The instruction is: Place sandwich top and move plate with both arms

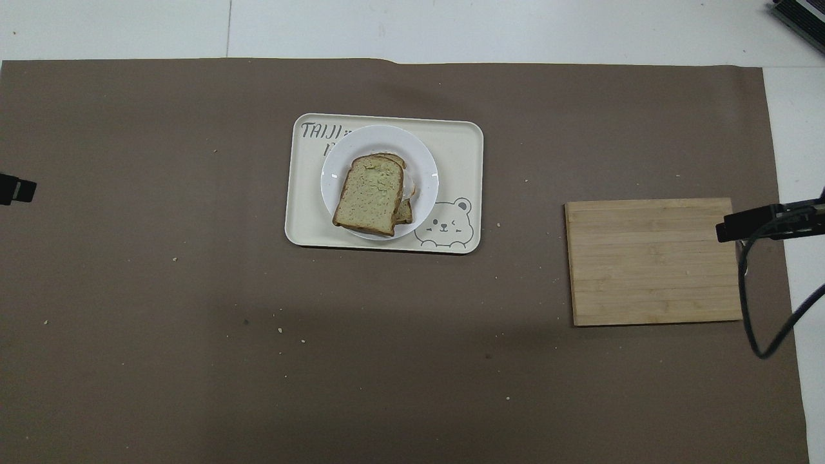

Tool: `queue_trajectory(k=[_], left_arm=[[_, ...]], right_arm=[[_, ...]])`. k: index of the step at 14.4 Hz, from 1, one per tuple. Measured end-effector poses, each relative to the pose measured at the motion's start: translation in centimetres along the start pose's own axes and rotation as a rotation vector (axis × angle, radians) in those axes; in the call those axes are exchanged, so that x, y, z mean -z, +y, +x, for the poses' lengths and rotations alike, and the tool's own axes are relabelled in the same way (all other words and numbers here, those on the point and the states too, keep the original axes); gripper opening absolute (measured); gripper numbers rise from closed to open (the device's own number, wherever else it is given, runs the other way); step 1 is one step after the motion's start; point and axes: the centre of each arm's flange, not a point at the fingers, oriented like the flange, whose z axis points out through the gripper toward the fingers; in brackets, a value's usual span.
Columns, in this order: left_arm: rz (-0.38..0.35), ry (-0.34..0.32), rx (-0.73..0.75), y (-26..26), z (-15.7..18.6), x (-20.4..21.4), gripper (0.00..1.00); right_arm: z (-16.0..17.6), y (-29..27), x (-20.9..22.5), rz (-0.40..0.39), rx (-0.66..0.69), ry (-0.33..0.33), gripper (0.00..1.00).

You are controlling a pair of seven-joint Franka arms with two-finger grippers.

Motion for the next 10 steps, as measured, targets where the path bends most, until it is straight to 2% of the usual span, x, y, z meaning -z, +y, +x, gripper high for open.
queue_trajectory(k=[6, 10], left_arm=[[-0.006, -0.013, 0.024, -0.9, -1.3, 0.8, 1.00], [-0.005, -0.063, 0.046, -0.1, -1.9, 0.6, 1.00]], right_arm=[[0.0, 0.2, 0.0, 0.000, -0.003, 0.000, 1.00], [0.0, 0.2, 0.0, 0.000, -0.004, 0.000, 1.00]])
